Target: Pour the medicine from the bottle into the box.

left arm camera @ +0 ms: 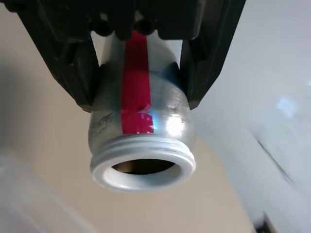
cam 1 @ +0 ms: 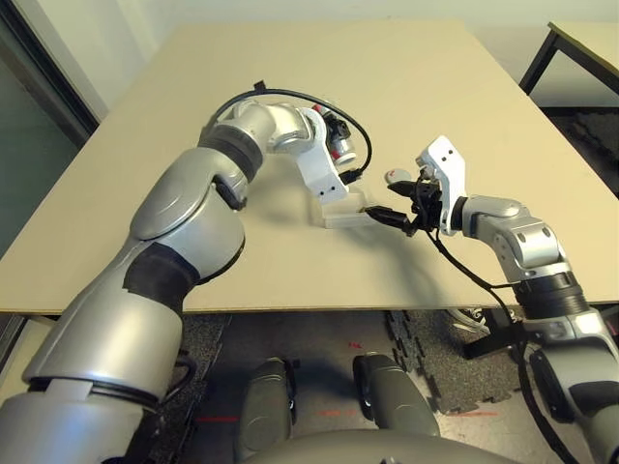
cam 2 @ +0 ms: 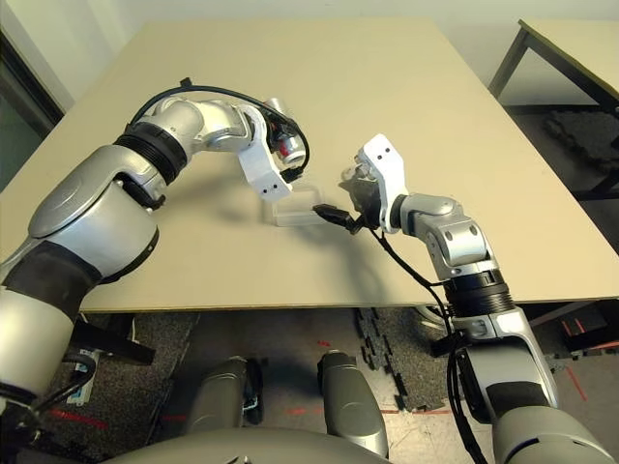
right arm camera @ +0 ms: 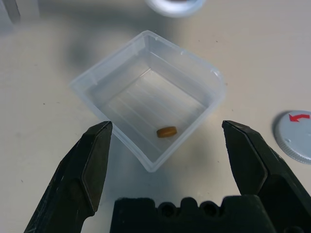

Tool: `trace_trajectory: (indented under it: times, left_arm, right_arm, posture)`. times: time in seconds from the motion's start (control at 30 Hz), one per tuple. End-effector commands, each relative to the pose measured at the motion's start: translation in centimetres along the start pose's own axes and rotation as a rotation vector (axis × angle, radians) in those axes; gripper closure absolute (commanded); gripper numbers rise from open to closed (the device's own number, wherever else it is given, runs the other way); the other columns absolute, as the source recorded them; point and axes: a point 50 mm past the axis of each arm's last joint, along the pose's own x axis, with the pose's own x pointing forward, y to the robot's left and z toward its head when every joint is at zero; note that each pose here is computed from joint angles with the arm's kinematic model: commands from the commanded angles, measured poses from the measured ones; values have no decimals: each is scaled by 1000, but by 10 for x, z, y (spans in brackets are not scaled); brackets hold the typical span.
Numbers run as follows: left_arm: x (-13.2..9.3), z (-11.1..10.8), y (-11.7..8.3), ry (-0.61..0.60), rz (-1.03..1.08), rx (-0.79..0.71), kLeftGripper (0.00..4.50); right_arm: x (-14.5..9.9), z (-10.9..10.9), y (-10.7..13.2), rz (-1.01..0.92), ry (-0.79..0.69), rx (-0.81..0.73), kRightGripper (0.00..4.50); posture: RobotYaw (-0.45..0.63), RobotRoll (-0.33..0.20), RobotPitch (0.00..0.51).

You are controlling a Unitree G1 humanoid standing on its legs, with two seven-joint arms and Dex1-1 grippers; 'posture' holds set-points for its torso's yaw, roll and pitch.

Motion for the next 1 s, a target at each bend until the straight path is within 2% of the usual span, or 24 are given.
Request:
trace_trajectory:
  times: [0.03,0.1,0.13,0.2,0.27,0.3,0.37,0.53,0.6,0.8,1.0]
  left_arm:
    - [-7,-12,8,-49,143,-431,1988]
    - [-11,-21,4,-89,223,-693,1988]
    - [-13,-24,2,-107,245,-774,1988]
    - [-17,-38,-9,-102,358,-1041,1988]
    - [-21,-53,-24,-54,480,-1272,1988]
    - [-22,-57,-32,-31,519,-1343,1988]
    - [-28,-69,-59,58,632,-1503,1988]
    - [-36,-75,-105,201,747,-1662,1988]
    - [-38,-73,-114,222,756,-1669,1988]
    - [-37,-66,-128,235,741,-1671,1988]
    - [-27,-57,-137,206,684,-1707,1988]
  right_arm:
    - [-4,5,-4,-2,-14,3,0]
    - [-3,7,-4,1,-19,5,0]
    - [-3,8,-4,3,-20,6,0]
    - [-3,10,-5,4,-31,13,0]
    - [-2,13,-6,1,-49,23,0]
    - [-3,14,-6,-2,-55,27,0]
    - [-3,16,-6,-7,-64,39,0]
    - [-4,19,-7,-33,-93,57,0]
    - [-5,21,-9,-51,-109,61,0]
    - [-5,26,-27,-230,-192,83,0]
    - [-1,25,-24,-233,-216,100,0]
  posture:
    - [-158,0,71]
    - [-149,0,72]
    - [-149,0,72]
    - [-133,0,77]
    - [-125,0,82]
    - [-122,0,84]
    - [-115,0,89]
    - [-110,0,95]
    - [-109,0,96]
    - [-114,0,92]
    - [-123,0,87]
